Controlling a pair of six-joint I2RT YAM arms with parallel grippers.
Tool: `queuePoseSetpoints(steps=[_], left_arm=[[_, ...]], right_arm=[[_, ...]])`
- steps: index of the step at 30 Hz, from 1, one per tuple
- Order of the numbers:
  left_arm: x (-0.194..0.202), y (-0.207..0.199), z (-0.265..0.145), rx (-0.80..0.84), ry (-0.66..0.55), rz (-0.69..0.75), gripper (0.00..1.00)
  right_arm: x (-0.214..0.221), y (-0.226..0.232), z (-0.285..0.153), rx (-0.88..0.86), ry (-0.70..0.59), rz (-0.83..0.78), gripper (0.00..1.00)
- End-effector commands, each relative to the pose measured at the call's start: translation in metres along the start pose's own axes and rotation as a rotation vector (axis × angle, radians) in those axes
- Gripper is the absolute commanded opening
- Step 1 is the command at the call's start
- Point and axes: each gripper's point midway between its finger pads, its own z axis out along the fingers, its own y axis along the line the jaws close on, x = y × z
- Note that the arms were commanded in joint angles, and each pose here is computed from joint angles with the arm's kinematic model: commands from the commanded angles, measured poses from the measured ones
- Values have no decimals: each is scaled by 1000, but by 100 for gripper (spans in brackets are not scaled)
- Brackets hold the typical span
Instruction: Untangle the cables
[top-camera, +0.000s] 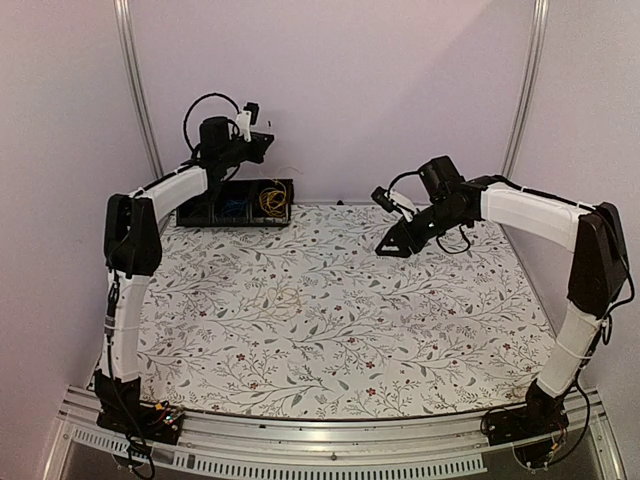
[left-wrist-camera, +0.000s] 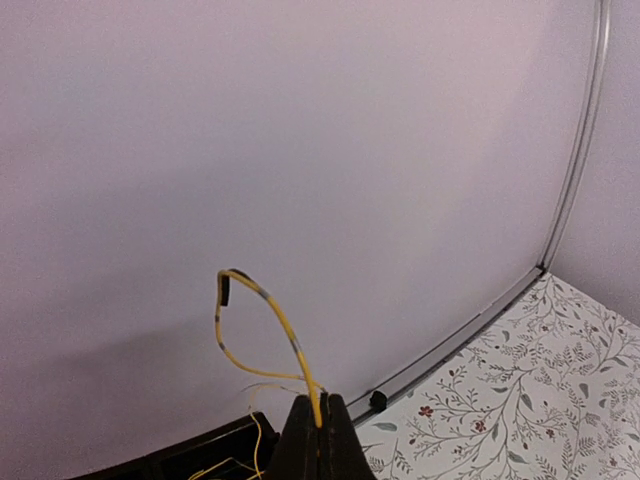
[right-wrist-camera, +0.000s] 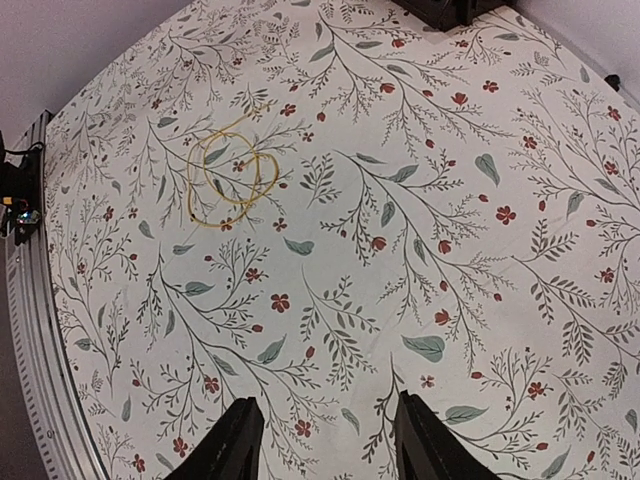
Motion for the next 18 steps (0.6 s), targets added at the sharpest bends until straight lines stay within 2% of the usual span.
queuePoseSetpoints(steps=[1, 7, 18], left_arm=[[16, 41, 7, -33, -53, -90, 0], [65, 69, 27, -56, -45, -173, 0], [143, 55, 43, -55, 62, -238, 0]], right_arm=[[-5, 2, -16, 38, -18, -32, 50], [2, 0, -9, 32, 5, -23, 50], [9, -3, 4, 11, 26, -1, 50]])
